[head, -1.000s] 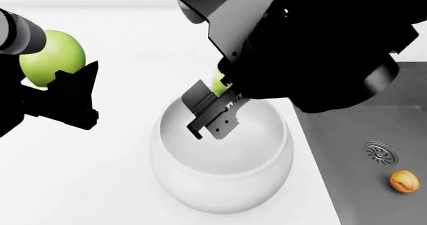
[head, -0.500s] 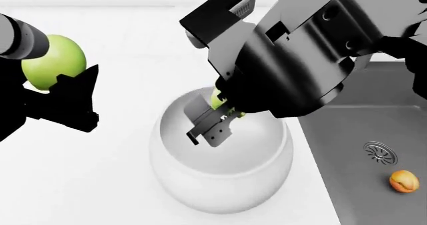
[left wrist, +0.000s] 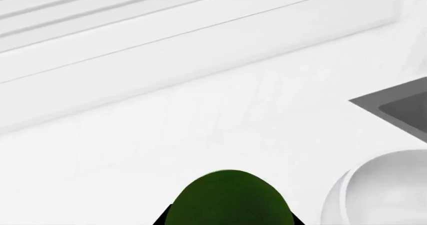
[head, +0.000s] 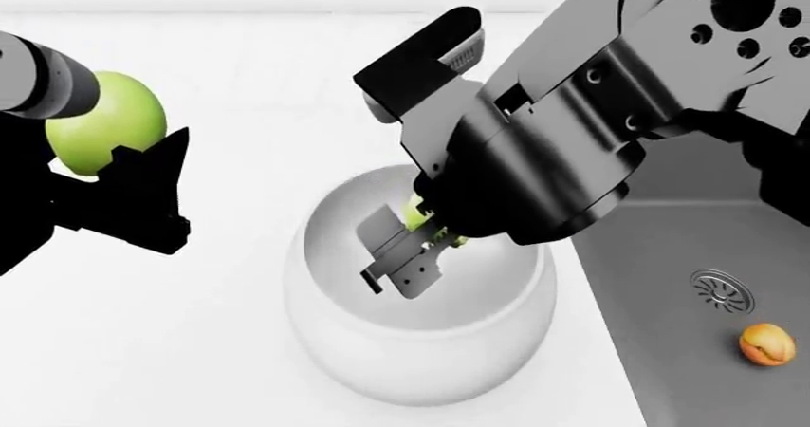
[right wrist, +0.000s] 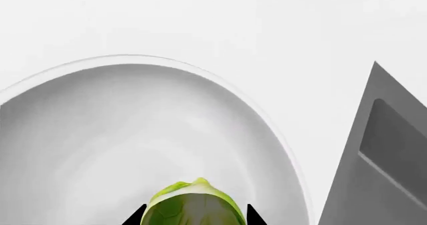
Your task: There is a mixed pile of frozen fruits and vegetables on the counter. Locate all the frozen vegetables and place the items in a bowl on the counter. Take all the frozen fruits and defrost them in a running sink.
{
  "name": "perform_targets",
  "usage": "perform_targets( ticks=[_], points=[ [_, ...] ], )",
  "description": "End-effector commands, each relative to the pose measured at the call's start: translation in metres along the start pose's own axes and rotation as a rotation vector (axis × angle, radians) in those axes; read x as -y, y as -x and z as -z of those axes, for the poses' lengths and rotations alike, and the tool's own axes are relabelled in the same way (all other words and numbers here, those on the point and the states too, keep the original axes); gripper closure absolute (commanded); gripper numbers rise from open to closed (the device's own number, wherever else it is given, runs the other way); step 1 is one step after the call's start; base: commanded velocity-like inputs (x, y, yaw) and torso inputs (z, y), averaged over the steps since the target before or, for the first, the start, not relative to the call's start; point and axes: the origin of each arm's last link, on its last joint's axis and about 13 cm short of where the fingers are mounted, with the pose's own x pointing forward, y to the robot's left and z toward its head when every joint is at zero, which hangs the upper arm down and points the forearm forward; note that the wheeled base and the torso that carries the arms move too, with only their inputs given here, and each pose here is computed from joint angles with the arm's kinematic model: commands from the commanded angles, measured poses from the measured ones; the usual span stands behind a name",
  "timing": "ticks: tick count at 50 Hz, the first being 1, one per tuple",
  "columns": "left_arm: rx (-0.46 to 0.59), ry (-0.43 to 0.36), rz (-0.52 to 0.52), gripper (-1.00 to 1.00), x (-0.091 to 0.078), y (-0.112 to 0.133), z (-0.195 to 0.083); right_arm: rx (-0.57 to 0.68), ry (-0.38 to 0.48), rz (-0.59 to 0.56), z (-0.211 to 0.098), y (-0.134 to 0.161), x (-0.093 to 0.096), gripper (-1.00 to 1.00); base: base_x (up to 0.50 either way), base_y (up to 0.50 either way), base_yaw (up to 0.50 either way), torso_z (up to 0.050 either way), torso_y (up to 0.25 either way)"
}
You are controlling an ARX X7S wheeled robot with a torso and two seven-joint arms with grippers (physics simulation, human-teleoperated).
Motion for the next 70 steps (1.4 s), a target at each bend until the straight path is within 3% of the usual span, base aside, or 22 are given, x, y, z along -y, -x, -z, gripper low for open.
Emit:
perform_targets(
  ticks=[1,11,12,26,45,57,70],
  points=[
    [0.002,0.009,-0.007,1.0,0.0,0.0,0.0,-0.003,0.016,-0.008,0.0,-0.001,-0.001,1.0,0.0,0.0,0.0,0.0,0.0],
    [0.001,0.008,-0.006,1.0,0.0,0.0,-0.001,-0.006,0.028,-0.028,0.001,0.0,-0.002,1.0,0.0,0.0,0.0,0.0,0.0],
    [0.001,0.008,-0.006,1.0,0.0,0.0,-0.001,-0.005,0.029,-0.026,0.0,0.0,-0.002,-1.0,0.0,0.0,0.0,0.0,0.0],
    [-0.002,0.008,-0.006,1.0,0.0,0.0,0.001,-0.002,0.047,-0.009,-0.001,0.006,-0.001,-1.0,0.0,0.0,0.0,0.0,0.0],
    [0.001,0.002,-0.002,1.0,0.002,-0.001,-0.003,0.083,0.05,0.073,-0.003,0.057,0.006,-1.0,0.0,0.0,0.0,0.0,0.001],
    [0.014,-0.019,0.02,1.0,0.008,-0.002,-0.014,0.103,0.014,0.154,0.012,0.088,0.015,-1.0,0.0,0.0,0.0,0.0,0.0],
    [0.015,-0.08,0.124,1.0,0.025,-0.01,-0.039,0.064,-0.071,0.214,0.044,0.089,0.03,-1.0,0.0,0.0,0.0,0.0,0.0]
  ],
)
